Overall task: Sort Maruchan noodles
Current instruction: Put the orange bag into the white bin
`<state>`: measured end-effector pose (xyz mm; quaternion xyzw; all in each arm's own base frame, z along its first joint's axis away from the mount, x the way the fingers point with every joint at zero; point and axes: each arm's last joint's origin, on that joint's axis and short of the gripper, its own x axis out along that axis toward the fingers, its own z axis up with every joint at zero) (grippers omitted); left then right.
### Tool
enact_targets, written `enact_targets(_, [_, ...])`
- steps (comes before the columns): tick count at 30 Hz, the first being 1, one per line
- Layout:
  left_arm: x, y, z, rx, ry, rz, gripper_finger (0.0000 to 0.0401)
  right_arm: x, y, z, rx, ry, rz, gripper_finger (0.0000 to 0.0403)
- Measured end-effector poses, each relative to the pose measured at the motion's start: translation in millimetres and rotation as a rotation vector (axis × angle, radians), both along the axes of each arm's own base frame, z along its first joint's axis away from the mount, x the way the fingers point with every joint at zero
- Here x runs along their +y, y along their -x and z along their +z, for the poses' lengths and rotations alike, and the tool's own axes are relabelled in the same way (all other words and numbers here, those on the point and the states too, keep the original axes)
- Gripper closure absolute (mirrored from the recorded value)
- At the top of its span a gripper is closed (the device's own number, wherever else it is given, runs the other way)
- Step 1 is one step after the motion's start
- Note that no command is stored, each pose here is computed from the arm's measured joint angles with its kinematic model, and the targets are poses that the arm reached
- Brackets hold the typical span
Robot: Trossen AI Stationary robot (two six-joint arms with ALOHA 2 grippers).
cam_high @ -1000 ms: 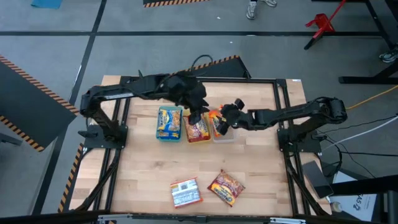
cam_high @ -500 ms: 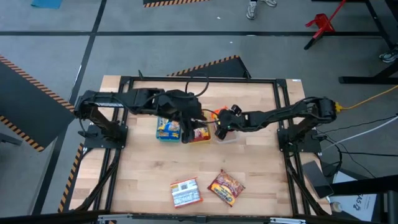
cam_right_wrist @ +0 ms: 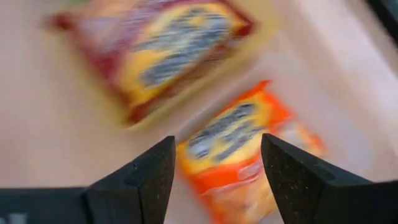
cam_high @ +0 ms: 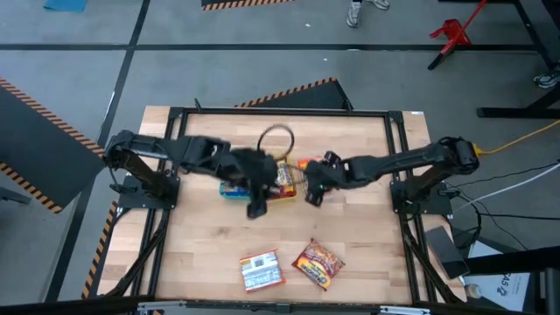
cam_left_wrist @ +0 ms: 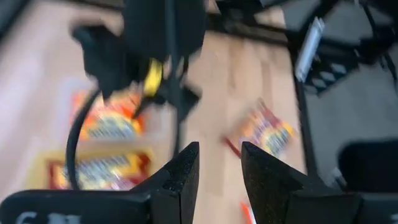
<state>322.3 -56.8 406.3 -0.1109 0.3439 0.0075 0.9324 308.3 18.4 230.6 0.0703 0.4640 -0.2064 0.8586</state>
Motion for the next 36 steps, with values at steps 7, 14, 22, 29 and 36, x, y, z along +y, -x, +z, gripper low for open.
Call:
enact_targets(7, [-67.7, 16.8, -34.3, 0.120, 0.077, -0.037, 0.0289, 77.7, 19.9, 20.1, -0.014, -0.100, 0.218, 0.0180])
enact_targets(14, [-127.4, 46.1, -94.6, 0.177, 0.043, 0.015, 0.0277, 139.3, 45.7, 16.6, -0.106, -0.085, 0.275, 0.0180])
enact_targets(22, [-156.5, 61.1, -153.2, 0.115, 0.153, -0.078, 0.0229, 158.6, 59.6, 1.0, -0.196, -0.107, 0.224, 0.0180])
enact_targets(29, [-155.6, 62.1, -184.8, 0.162, 0.093, -0.061, 0.0216, 155.3, 62.3, -18.2, -0.220, -0.150, 0.180, 0.0180])
enact_targets(36, [-167.5, 49.2, -226.5, 0.232, 0.033, -0.083, 0.0217, 155.6, 61.7, -23.3, -0.259, -0.158, 0.183, 0.0180])
